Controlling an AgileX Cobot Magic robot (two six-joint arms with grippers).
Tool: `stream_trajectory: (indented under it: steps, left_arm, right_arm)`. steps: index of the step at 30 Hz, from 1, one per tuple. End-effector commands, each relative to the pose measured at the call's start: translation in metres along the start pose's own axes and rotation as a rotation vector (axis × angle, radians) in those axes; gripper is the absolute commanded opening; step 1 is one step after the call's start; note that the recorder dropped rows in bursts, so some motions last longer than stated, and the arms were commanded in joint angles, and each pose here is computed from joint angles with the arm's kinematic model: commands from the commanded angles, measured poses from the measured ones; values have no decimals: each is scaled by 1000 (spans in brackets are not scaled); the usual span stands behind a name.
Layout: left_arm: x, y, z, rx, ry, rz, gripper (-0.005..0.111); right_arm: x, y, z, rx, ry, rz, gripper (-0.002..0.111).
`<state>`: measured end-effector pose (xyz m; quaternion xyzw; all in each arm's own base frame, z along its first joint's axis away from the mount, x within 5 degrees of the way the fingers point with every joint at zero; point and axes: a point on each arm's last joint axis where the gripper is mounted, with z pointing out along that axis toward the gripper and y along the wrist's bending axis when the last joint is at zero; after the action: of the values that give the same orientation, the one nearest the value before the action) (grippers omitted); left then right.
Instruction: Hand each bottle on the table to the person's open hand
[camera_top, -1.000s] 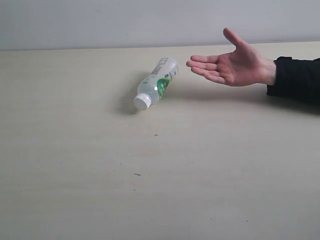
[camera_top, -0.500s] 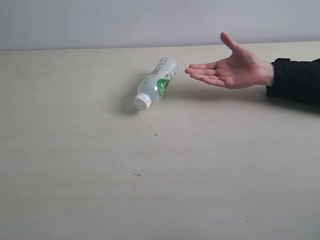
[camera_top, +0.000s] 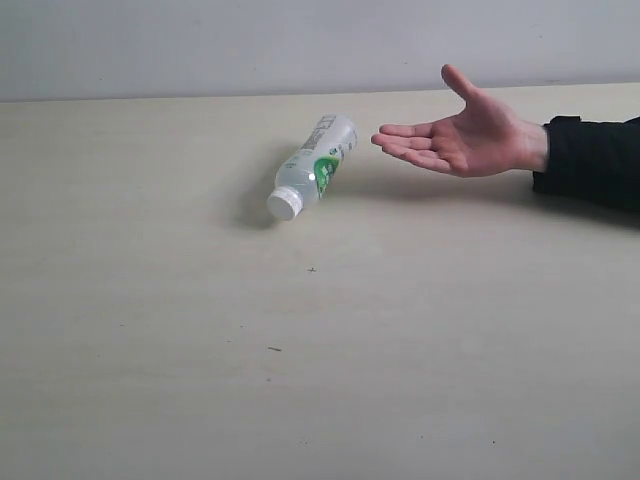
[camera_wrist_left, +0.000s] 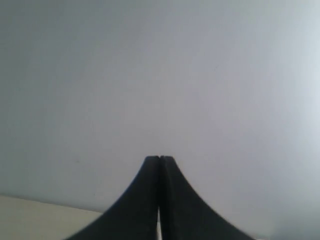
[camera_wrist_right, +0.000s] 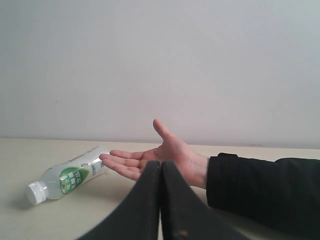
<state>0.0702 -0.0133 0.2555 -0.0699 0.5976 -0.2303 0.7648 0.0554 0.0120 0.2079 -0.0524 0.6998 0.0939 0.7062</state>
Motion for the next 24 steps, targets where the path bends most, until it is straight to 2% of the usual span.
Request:
stream_trajectory:
  steps: [1,5,11,17,24]
  left_arm:
    - [-18,-9,30,11,31,41,0]
    - [-16,-9,56,12,119,99,0]
    - [-1,-3,101,-3,228,92,0]
    - [24,5,140,46,244,60,0]
    - [49,12,156,102,244,35,0]
  right_arm:
    - [1,0,0,-1,2,-10,0]
    - [1,0,0,-1,2,-8,0]
    - [1,0,0,-1,2,-8,0]
    - [1,0,0,-1,2,-8,0]
    - [1,0,0,-1,2,-8,0]
